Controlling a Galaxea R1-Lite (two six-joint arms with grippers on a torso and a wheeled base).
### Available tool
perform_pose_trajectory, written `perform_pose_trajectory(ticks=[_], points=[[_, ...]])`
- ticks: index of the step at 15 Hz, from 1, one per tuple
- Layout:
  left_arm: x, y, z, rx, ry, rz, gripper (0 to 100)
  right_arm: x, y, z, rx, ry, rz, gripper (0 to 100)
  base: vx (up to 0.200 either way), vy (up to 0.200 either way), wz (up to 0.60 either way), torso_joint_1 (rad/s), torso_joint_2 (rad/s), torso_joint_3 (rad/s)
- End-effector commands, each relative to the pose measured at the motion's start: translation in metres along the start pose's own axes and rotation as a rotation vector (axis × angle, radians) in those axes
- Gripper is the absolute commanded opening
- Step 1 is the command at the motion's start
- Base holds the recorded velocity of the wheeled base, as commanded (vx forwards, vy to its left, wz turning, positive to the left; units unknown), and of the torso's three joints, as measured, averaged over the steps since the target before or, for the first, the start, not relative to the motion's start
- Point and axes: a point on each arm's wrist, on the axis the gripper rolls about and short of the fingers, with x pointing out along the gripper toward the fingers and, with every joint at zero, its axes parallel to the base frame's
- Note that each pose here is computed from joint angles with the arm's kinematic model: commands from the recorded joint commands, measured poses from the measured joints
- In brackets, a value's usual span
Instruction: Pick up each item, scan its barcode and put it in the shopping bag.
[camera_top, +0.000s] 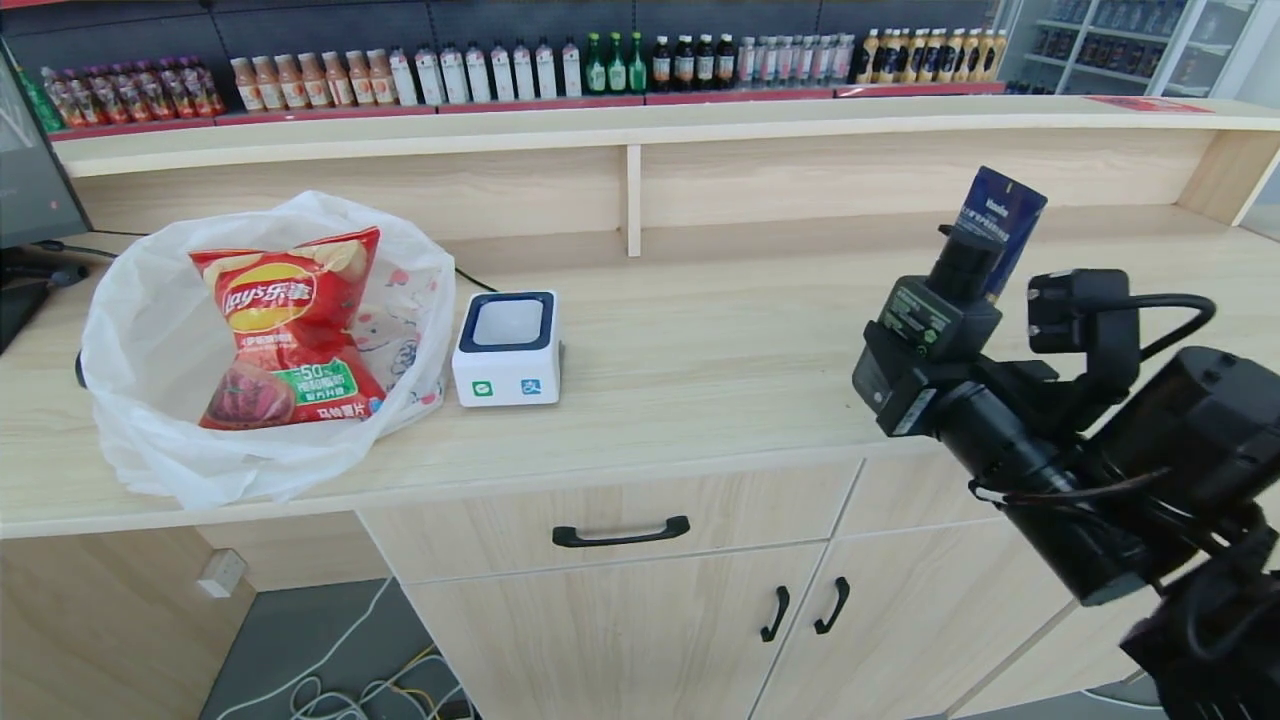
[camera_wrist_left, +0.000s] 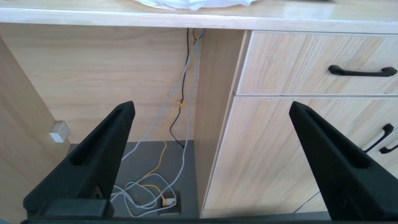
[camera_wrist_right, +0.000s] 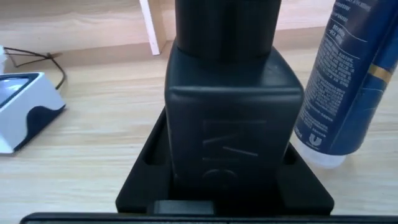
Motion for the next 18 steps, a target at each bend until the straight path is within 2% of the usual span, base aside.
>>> perform_pose_trajectory(ticks=[1,5,13,15,18], points=[[0.000,0.000,0.000,0.000,-0.001,0.000,100,-0.033,-0.005,0.026,0.024,-0.052,0.036,0,0.000,0.000,0.00,0.000,0.00,0.000],[0.000,0.000,0.000,0.000,-0.001,0.000,100,-0.087,-0.002,0.031,0.064,-0.027,0.165,0,0.000,0.000,0.00,0.000,0.00,0.000],[0.000,0.000,0.000,0.000,-0.001,0.000,100,-0.094,0.001,0.037,0.082,-0.047,0.212,0,0.000,0.000,0.00,0.000,0.00,0.000],[0.000,0.000,0.000,0.000,-0.001,0.000,100,-0.097,0.002,0.033,0.098,-0.027,0.257,0,0.000,0.000,0.00,0.000,0.00,0.000],[0.000,0.000,0.000,0.000,-0.001,0.000,100,-0.106,0.022,0.022,0.212,0.057,0.380,0,0.000,0.000,0.00,0.000,0.00,0.000]])
